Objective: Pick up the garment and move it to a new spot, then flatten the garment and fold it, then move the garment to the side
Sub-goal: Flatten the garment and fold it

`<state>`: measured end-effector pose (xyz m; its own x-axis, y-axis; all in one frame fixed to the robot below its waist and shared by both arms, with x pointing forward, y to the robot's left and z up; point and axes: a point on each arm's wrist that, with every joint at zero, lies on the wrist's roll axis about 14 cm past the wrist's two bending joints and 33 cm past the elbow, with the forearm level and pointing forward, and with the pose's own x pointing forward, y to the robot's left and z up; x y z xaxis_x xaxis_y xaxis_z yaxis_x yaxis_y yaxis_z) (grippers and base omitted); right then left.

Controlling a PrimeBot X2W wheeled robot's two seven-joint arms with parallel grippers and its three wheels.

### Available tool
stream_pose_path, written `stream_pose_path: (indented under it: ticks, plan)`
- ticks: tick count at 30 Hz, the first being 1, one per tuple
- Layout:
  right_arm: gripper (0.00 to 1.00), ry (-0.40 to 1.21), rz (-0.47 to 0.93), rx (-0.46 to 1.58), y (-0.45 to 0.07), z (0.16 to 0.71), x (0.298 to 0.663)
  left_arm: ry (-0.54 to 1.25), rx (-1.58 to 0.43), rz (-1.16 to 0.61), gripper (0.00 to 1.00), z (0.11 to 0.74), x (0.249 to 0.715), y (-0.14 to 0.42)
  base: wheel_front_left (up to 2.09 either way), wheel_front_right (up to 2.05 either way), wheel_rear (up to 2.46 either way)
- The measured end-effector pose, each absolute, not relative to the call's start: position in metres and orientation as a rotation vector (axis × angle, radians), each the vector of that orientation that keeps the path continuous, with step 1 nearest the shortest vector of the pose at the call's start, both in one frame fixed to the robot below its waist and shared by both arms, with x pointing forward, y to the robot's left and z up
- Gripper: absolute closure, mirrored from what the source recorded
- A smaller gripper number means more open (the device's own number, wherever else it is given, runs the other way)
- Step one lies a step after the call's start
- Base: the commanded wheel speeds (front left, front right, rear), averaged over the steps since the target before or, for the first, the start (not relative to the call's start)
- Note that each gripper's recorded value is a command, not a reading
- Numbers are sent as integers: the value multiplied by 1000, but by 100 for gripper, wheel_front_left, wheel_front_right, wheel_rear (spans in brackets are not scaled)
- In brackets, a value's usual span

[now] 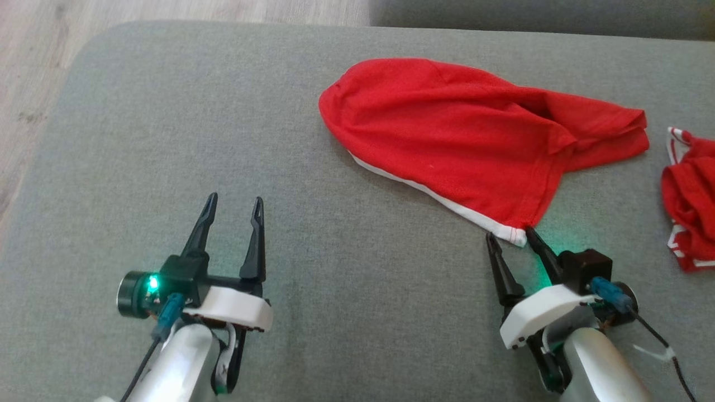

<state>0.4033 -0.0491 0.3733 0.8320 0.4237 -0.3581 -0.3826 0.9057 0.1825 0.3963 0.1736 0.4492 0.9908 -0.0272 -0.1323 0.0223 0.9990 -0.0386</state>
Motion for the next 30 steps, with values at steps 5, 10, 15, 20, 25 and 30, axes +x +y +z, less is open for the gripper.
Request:
stream_pose_path:
  ticks: [5,10,15,20,25,30]
  plan:
    - [0,418,436,100,-46,369,406,144,-36,-24,0,445,396,174,0,0,0]
    - [100,421,434,90,-48,368,410,149,-36,-29,0,443,397,173,0,0,0]
    - [100,405,345,80,-77,370,413,150,-35,-52,0,442,402,166,0,0,0]
    - [100,385,162,57,-140,374,410,144,-39,-99,0,444,407,151,0,0,0]
    - [75,429,55,25,-180,368,384,129,-44,-142,0,449,408,135,0,0,0]
    - [0,325,91,6,-171,392,390,124,-42,-160,0,451,407,129,0,0,0]
